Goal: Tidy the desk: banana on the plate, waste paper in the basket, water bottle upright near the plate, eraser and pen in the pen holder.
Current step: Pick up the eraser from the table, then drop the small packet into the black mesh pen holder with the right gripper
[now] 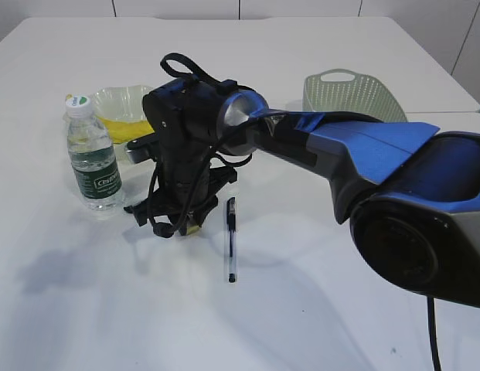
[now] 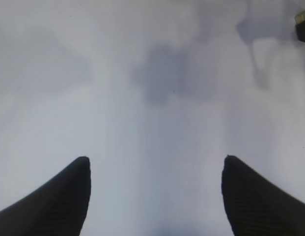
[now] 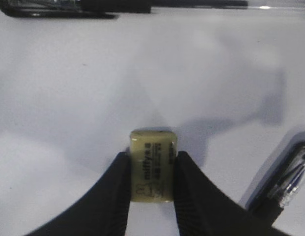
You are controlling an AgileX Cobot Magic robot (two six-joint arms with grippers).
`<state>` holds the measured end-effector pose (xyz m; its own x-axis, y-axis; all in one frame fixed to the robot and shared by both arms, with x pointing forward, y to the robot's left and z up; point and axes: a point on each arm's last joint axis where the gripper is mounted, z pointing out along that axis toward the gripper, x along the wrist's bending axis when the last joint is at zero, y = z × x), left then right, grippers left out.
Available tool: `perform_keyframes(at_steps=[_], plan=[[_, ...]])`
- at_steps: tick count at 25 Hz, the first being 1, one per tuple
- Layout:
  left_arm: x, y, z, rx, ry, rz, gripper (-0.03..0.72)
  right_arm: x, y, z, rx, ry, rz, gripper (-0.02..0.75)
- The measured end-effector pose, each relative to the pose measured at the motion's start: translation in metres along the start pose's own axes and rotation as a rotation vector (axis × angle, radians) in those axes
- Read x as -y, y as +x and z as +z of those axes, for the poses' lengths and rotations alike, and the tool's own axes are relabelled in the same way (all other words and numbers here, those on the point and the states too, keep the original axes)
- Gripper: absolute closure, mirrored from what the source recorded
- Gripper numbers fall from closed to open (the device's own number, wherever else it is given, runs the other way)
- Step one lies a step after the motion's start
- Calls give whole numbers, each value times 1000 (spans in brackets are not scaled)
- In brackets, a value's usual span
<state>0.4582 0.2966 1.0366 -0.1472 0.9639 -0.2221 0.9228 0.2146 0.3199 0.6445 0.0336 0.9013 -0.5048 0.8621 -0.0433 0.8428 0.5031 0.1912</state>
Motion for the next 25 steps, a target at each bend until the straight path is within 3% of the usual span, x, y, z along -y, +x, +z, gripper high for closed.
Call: perform_keyframes(at_steps=[6, 25], plan=[[0, 0, 0, 2, 0, -1, 97, 2, -1, -4, 4, 20, 1, 529], [0, -2, 0, 23, 5, -18, 97, -5, -12, -83, 53, -127, -8, 530]])
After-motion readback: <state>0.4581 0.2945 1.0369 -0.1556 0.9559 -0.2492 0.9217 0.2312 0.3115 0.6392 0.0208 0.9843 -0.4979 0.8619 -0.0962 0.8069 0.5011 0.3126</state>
